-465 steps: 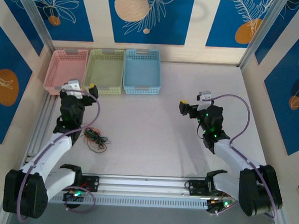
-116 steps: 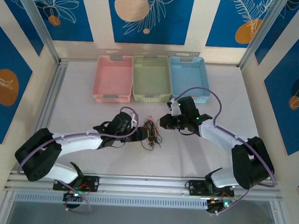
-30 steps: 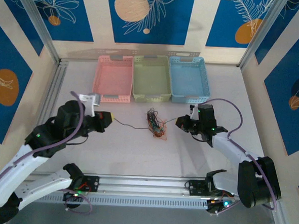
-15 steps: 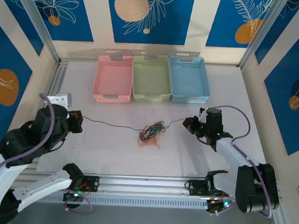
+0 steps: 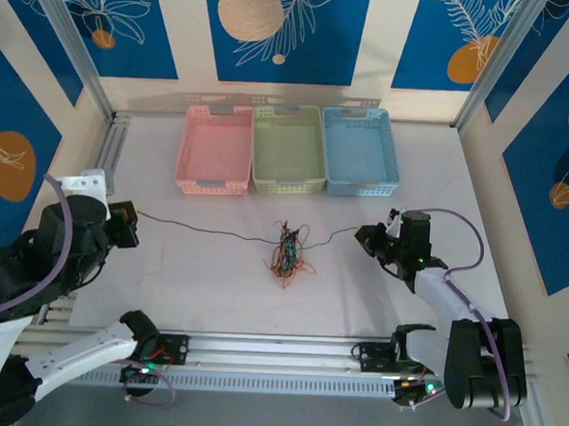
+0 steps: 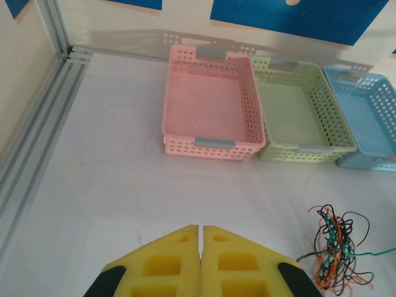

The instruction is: Untangle the cables

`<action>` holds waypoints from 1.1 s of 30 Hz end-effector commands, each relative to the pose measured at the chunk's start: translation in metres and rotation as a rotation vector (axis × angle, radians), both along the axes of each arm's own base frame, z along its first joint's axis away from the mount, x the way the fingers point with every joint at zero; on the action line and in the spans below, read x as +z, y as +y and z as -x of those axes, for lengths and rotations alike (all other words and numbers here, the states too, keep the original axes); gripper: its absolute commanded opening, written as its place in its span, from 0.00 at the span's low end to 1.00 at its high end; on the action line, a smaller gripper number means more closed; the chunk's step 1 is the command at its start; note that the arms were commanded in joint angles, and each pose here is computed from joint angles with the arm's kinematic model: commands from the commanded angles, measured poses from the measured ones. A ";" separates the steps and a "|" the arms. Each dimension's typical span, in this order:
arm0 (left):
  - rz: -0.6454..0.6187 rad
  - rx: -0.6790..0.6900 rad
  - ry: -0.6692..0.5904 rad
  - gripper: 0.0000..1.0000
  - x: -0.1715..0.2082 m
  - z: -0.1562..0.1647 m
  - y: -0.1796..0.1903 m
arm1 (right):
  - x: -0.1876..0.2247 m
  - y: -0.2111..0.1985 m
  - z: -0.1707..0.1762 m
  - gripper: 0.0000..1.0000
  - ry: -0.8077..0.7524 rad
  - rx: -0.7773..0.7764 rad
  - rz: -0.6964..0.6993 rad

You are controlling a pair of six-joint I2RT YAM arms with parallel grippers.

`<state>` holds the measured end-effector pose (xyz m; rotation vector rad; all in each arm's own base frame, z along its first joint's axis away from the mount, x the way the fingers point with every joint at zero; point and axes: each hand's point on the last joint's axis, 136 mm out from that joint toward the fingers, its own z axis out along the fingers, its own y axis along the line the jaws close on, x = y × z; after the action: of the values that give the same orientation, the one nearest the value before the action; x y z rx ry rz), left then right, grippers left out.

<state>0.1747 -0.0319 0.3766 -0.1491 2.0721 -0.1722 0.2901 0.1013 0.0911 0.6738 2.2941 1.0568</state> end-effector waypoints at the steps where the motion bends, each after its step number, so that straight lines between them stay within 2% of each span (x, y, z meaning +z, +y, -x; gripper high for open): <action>1: -0.051 0.064 -0.047 0.00 0.016 0.007 0.024 | -0.002 -0.008 0.002 0.00 0.007 -0.044 -0.022; 19: -0.049 0.108 -0.168 0.00 0.070 0.025 0.053 | -0.010 -0.022 0.003 0.00 0.042 -0.117 -0.060; 26: -0.066 0.107 -0.155 0.00 0.064 0.022 0.050 | -0.010 -0.024 0.004 0.00 0.038 -0.123 -0.074; 33: -0.039 -0.057 -0.002 0.00 0.006 -0.010 -0.014 | 0.004 -0.008 0.001 0.00 -0.038 -0.025 -0.087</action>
<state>0.1696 -0.0157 0.4029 -0.1218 2.0144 -0.0999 0.2896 0.0841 0.0864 0.8020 2.2238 1.1096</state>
